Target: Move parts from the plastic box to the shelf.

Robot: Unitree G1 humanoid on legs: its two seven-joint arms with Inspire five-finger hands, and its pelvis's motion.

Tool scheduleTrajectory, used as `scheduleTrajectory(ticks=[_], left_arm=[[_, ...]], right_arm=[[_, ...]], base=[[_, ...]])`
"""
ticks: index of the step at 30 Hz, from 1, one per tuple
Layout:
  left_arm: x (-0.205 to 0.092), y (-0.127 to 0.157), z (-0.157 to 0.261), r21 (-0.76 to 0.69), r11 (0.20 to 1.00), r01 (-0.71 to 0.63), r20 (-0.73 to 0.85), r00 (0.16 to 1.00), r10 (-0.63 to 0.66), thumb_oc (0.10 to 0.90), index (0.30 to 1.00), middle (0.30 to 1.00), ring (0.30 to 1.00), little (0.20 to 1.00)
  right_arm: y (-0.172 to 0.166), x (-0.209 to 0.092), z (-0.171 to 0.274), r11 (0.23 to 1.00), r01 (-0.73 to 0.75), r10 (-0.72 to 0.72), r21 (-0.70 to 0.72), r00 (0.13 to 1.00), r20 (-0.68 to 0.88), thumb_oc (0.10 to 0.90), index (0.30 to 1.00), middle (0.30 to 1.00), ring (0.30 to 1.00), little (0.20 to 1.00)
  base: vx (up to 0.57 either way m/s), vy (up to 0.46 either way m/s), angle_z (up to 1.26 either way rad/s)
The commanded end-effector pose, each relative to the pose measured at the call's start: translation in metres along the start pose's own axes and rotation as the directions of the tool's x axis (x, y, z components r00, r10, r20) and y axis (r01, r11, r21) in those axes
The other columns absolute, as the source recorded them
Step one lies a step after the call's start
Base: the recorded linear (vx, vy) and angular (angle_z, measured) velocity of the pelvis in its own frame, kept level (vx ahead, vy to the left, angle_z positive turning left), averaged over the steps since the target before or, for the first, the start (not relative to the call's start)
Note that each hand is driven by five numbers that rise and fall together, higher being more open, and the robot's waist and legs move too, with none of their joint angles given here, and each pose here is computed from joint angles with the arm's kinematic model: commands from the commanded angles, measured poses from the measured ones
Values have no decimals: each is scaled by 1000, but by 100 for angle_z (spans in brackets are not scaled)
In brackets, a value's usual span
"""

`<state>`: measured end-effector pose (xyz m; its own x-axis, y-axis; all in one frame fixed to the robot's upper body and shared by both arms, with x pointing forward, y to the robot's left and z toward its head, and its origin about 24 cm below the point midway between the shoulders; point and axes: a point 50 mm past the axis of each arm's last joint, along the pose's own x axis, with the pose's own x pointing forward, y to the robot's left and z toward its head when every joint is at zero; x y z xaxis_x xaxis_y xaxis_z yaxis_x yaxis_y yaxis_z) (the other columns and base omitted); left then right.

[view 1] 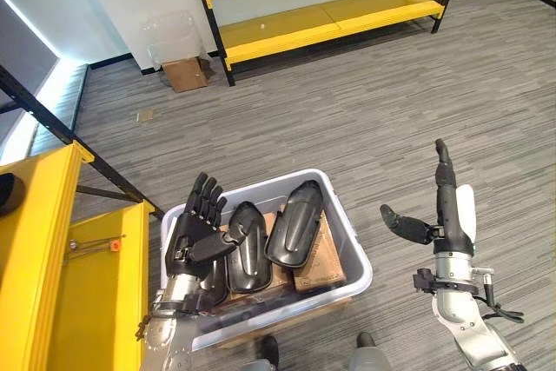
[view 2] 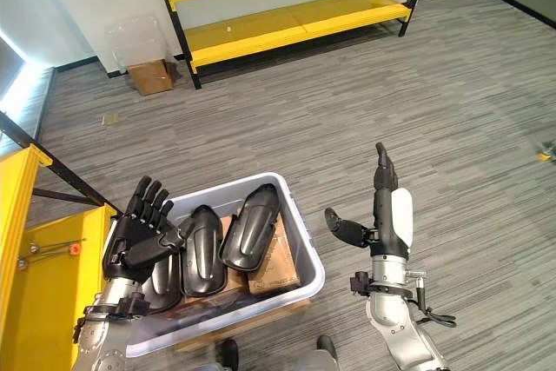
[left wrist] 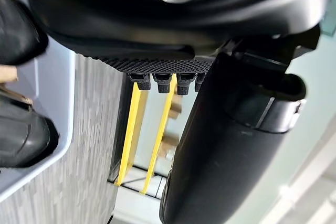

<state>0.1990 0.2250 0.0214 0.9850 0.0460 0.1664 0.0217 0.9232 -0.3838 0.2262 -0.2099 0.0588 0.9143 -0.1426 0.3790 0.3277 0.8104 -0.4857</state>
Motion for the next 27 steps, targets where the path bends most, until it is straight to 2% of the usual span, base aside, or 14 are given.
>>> scheduleTrajectory(ticks=[1, 7, 11, 14, 27], left_arm=[[20, -10, 53, 71, 990, 121, 295, 946, -137, 900, 1000, 1000, 1000, 1000], [22, -10, 51, 48, 989, 138, 286, 947, -146, 900, 1000, 1000, 1000, 1000], [33, -23, 46, 37, 971, 235, 263, 935, -236, 900, 1000, 1000, 1000, 1000], [37, -29, 45, 41, 969, 243, 263, 933, -245, 900, 1000, 1000, 1000, 1000], [41, -32, 51, 96, 964, 249, 246, 932, -266, 900, 1000, 1000, 1000, 1000]], right_arm=[[-14, 30, 48, 995, 49, -69, 83, 964, 258, 900, 1000, 1000, 1000, 1000], [-15, 26, 42, 996, 66, -78, 59, 973, 218, 900, 1000, 1000, 1000, 1000], [-20, 22, 36, 989, 145, -147, 23, 970, 195, 900, 1000, 1000, 1000, 1000], [-20, 23, 36, 989, 145, -145, 16, 969, 199, 900, 1000, 1000, 1000, 1000], [-11, 30, 43, 993, 108, -114, 36, 969, 220, 900, 1000, 1000, 1000, 1000]], base=[[7, 59, 7], [-15, 60, 43], [-22, 124, 47], [31, 169, 36], [60, 167, -13]])
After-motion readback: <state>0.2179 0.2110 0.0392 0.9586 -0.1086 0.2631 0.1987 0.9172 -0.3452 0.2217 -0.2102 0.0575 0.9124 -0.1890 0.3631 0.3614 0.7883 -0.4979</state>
